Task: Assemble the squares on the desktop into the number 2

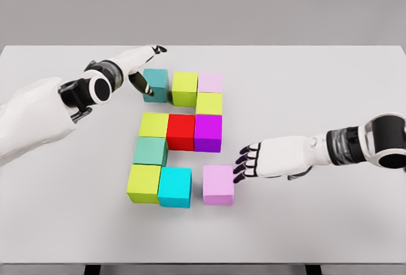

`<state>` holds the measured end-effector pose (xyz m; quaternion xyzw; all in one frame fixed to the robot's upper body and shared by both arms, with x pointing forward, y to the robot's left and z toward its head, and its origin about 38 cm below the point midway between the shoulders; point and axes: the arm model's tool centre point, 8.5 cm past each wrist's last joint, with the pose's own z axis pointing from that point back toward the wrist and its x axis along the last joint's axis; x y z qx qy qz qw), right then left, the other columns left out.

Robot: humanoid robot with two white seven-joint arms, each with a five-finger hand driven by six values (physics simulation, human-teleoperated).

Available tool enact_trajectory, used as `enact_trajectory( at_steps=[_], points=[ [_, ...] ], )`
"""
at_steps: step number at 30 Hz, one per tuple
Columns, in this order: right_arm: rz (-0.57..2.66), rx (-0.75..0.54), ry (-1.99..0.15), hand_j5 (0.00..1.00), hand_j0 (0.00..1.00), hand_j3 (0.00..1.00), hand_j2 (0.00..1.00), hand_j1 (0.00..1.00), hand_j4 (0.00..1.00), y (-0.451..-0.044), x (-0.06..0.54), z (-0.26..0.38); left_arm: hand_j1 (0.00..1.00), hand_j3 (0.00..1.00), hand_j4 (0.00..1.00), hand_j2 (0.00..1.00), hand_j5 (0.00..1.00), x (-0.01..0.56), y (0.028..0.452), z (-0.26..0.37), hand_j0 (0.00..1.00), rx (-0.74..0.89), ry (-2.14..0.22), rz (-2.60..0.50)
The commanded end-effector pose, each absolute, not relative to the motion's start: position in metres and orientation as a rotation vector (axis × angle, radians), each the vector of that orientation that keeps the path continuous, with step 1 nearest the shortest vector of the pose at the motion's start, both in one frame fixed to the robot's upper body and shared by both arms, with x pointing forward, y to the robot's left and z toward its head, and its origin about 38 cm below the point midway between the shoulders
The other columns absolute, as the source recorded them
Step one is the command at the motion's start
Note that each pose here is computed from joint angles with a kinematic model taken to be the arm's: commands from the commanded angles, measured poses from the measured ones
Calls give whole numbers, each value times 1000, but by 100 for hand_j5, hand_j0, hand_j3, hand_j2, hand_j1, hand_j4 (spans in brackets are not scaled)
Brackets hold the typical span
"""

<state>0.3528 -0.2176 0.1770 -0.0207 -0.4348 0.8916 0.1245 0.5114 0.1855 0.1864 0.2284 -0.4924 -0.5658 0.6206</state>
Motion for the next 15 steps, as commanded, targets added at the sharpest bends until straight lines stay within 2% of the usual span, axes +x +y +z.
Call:
enact_trajectory(
  at_steps=[1, 5, 10, 12, 15],
  points=[
    [2596, -47, -1285, 100, 100, 100, 100, 100, 100, -212, 352, 177, 98, 98, 98, 98, 98, 511, 205, 192, 98, 527, -1170, -1317],
    [2602, -34, -1297, 100, 100, 100, 100, 100, 100, -206, 351, 176, 98, 98, 98, 98, 98, 498, 278, 214, 98, 551, -1239, -1345],
    [2620, 0, -1293, 100, 100, 100, 100, 100, 100, -199, 348, 171, 100, 100, 100, 100, 100, 511, 346, 205, 100, 669, -1116, -1241],
    [2622, -4, -1293, 100, 100, 100, 100, 100, 100, -199, 349, 172, 100, 100, 100, 100, 100, 512, 337, 178, 100, 666, -1041, -1274],
    [2623, -2, -1292, 100, 100, 100, 100, 100, 100, -199, 348, 171, 100, 100, 100, 100, 100, 509, 315, 149, 100, 710, -798, -1356]
  ],
)
